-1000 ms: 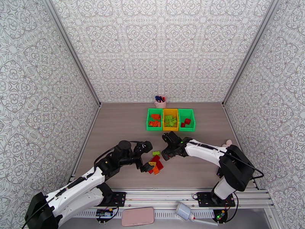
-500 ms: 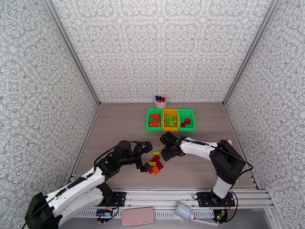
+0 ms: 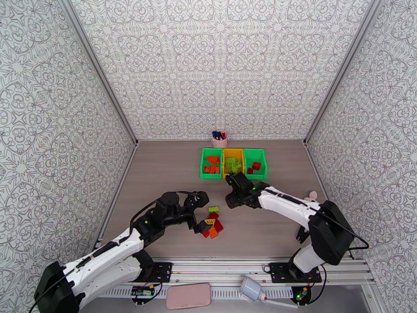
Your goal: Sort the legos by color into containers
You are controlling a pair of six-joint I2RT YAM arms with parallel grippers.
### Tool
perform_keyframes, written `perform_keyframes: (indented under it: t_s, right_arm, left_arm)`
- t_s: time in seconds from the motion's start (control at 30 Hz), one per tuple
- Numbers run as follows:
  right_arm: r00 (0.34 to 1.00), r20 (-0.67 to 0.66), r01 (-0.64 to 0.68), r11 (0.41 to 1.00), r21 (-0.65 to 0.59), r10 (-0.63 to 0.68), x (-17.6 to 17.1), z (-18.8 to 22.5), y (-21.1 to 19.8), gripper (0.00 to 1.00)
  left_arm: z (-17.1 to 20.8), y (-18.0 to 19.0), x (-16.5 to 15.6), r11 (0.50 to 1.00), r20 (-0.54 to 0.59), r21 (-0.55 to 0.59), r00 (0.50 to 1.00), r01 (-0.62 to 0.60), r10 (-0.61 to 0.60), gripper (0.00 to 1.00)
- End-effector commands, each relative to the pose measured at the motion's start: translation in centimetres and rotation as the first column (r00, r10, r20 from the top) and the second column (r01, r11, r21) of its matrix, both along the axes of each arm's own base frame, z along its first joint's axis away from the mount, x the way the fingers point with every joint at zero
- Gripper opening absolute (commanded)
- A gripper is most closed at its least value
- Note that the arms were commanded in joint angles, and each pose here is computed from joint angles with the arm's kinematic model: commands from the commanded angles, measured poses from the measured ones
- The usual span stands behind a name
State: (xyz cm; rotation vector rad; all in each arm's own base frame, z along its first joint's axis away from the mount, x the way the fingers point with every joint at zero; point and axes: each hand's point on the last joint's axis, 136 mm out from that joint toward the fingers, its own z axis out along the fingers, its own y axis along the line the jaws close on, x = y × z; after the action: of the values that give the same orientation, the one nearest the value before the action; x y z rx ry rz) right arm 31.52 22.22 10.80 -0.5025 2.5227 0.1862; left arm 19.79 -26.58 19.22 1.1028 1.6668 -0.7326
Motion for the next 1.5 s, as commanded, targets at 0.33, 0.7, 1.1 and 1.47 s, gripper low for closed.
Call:
perform_keyframes:
  t_s: [0.33, 0.7, 1.1, 1.47]
  right_arm:
    - [0.891, 0.275, 0.337, 0.932, 0.133, -0.362, 14.2, 6.1, -8.7, 0.56]
    - [0.851, 0.262, 0.440, 0.890, 0.121, -0.456, 21.5, 3.7, -11.9, 0.59]
    - [0.896, 0.312, 0.272, 0.945, 0.180, -0.317, 17.3, 7.9, -10.6, 0.91]
    - [0.944, 0.327, -0.128, 0.969, 0.213, 0.053, 7.6, 9.8, -5.2, 0.97]
  left_arm:
    - [2.1, -2.3, 2.9, 0.980, 0.056, -0.137, 0.986, -0.146, 0.155, 1.00]
    - [1.5, -1.4, 2.8, 0.981, 0.057, -0.098, 0.983, -0.168, 0.174, 1.00]
    - [-0.4, 0.2, 2.7, 0.975, 0.021, 0.040, 0.976, -0.218, 0.218, 1.00]
    - [-4.5, 3.7, 2.5, 0.882, -0.161, 0.331, 0.901, -0.335, 0.402, 1.00]
